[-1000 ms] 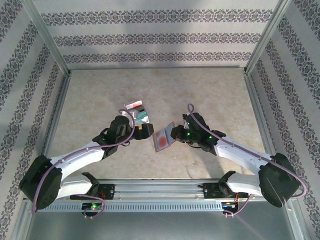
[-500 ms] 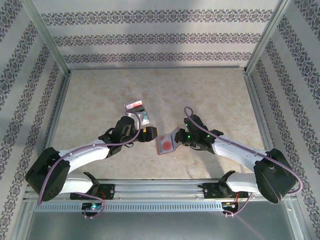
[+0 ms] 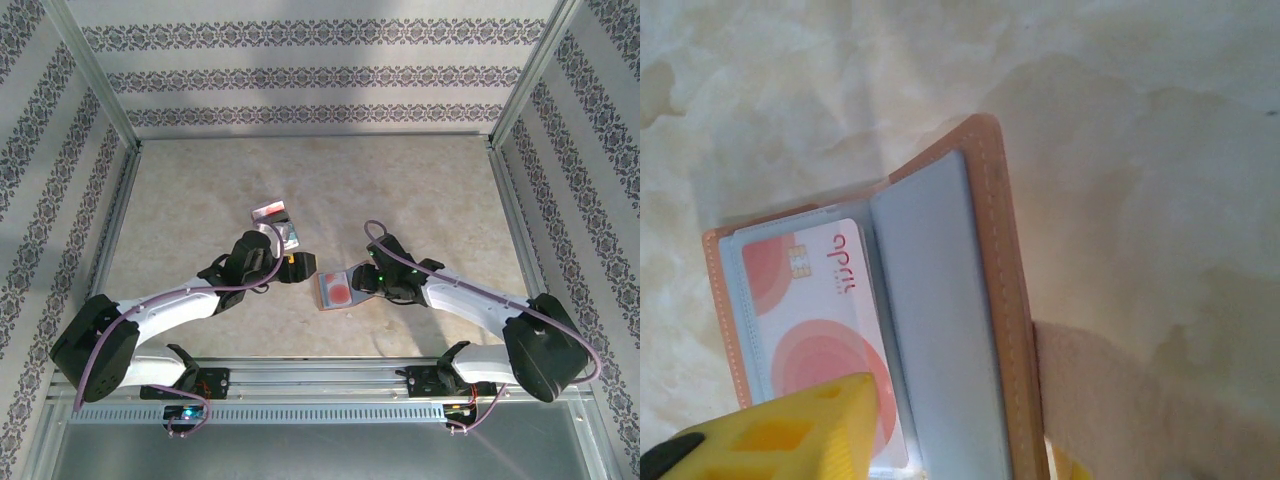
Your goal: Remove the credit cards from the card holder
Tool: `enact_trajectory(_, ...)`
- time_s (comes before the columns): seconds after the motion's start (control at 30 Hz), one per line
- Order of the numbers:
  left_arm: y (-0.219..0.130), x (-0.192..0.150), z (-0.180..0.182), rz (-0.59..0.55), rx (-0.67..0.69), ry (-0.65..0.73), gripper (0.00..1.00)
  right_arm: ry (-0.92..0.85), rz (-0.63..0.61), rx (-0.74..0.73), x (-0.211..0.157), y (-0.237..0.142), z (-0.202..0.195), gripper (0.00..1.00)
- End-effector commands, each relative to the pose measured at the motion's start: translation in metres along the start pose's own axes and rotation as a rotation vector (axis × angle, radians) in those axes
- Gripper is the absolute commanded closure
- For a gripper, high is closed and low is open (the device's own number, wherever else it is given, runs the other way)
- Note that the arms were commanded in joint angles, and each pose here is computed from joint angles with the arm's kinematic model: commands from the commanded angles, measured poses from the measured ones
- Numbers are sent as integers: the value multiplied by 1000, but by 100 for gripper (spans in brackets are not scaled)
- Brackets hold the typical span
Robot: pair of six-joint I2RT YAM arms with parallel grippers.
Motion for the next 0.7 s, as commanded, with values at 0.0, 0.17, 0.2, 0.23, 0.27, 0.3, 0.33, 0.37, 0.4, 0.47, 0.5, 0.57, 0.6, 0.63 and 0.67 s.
enact_trajectory(0.0, 3, 7, -16, 1, -14, 85, 24, -4, -64, -36, 10, -17, -9, 46)
enact_trajectory(0.17, 13, -4, -23, 48, 13, 157, 26, 2, -115, -61, 16, -39, -19, 45)
enact_trajectory(0.2, 16, -7, -26, 63, 13, 165, 27, 1, -128, -69, 17, -45, -21, 46)
enact_trajectory(0.23, 20, -11, -28, 75, 11, 171, 28, 2, -138, -69, 18, -49, -22, 48)
enact_trajectory(0.27, 24, -15, -31, 88, 5, 180, 29, 2, -150, -67, 19, -54, -22, 51)
enact_trajectory(0.3, 28, -20, -34, 103, -1, 187, 29, 1, -161, -59, 20, -58, -22, 55)
enact_trajectory(0.33, 31, -25, -37, 117, -4, 194, 30, 1, -166, -50, 20, -61, -21, 57)
enact_trajectory(0.37, 36, -30, -39, 135, -6, 202, 31, 1, -167, -34, 20, -63, -19, 60)
enact_trajectory(0.4, 40, -34, -43, 150, -8, 213, 32, 0, -169, -19, 19, -65, -16, 63)
enact_trajectory(0.47, 48, -46, -45, 187, -4, 229, 35, -4, -162, 7, 18, -66, -12, 66)
enact_trajectory(0.5, 51, -50, -46, 202, -2, 233, 37, -9, -156, 24, 17, -66, -8, 66)
enact_trajectory(0.57, 56, -58, -43, 224, 3, 227, 40, -23, -138, 57, 14, -63, -1, 66)
enact_trajectory(0.6, 59, -61, -41, 232, 9, 223, 41, -28, -128, 74, 14, -61, 3, 66)
enact_trajectory(0.63, 60, -63, -39, 239, 17, 223, 42, -28, -119, 83, 13, -59, 5, 67)
enact_trajectory(0.67, 61, -65, -37, 246, 24, 225, 43, -34, -109, 97, 13, -56, 8, 67)
Point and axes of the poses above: each hand's point on the last joint's axis, 136 mm out from that joint toward the fingers, its own y axis out along the fingers, its own z axis along the line the jaws close on, x = y × z, the point moved 3 cm from there along -y, back along the fingers, and after that the axes turned 8 degrees about y, right-handed, at the moved point
